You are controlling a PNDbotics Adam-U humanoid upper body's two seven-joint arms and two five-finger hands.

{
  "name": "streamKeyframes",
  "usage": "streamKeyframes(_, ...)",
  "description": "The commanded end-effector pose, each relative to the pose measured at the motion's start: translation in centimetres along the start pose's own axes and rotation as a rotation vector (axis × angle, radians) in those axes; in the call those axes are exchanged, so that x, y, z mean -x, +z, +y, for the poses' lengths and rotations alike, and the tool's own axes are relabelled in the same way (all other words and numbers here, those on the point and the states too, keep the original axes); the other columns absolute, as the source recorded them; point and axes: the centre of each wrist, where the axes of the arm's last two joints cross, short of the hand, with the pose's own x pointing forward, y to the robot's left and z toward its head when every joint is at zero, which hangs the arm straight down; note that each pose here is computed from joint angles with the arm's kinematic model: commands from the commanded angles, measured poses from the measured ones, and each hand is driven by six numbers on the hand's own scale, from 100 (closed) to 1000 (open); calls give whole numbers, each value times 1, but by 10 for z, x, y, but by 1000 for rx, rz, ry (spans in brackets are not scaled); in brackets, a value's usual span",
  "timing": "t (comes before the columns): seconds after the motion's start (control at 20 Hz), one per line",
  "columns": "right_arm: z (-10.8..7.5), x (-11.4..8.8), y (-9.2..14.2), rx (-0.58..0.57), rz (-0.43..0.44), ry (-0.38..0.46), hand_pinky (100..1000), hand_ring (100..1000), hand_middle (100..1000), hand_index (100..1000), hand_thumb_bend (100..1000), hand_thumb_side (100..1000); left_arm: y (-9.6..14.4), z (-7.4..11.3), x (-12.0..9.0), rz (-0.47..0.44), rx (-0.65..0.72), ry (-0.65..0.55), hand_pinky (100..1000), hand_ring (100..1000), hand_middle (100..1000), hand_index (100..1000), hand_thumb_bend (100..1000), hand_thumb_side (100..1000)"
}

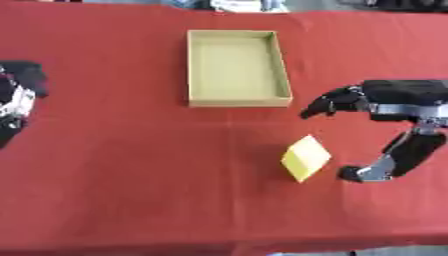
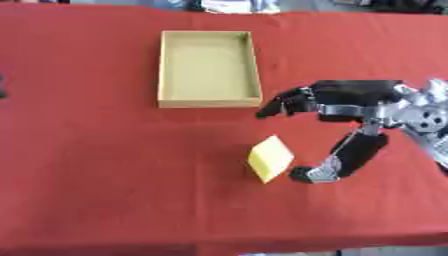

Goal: Pick up objects on the table and place them in the box.

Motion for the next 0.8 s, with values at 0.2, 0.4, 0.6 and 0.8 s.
streamKeyframes(0.2,-2,10,-1,-22,30,8,781,886,868,970,380,363,-3,7,-4,-19,3,-23,657,541,582,716,203,639)
streamKeyframes(0.4,2,19,-5,-23,39,-2,776,880,863,964,377,358,-3,7,-5,-20,4,-22,657,542,582,716,203,639)
streamKeyframes(0.6,4,22,-9,-32,38,11,779,880,864,963,376,357,-3,7,-5,-21,4,-21,657,542,582,716,202,639)
streamKeyframes(0.8,6,25,-14,-47,35,23,780,881,863,961,376,356,-4,6,-5,-22,6,-21,657,543,582,716,202,639)
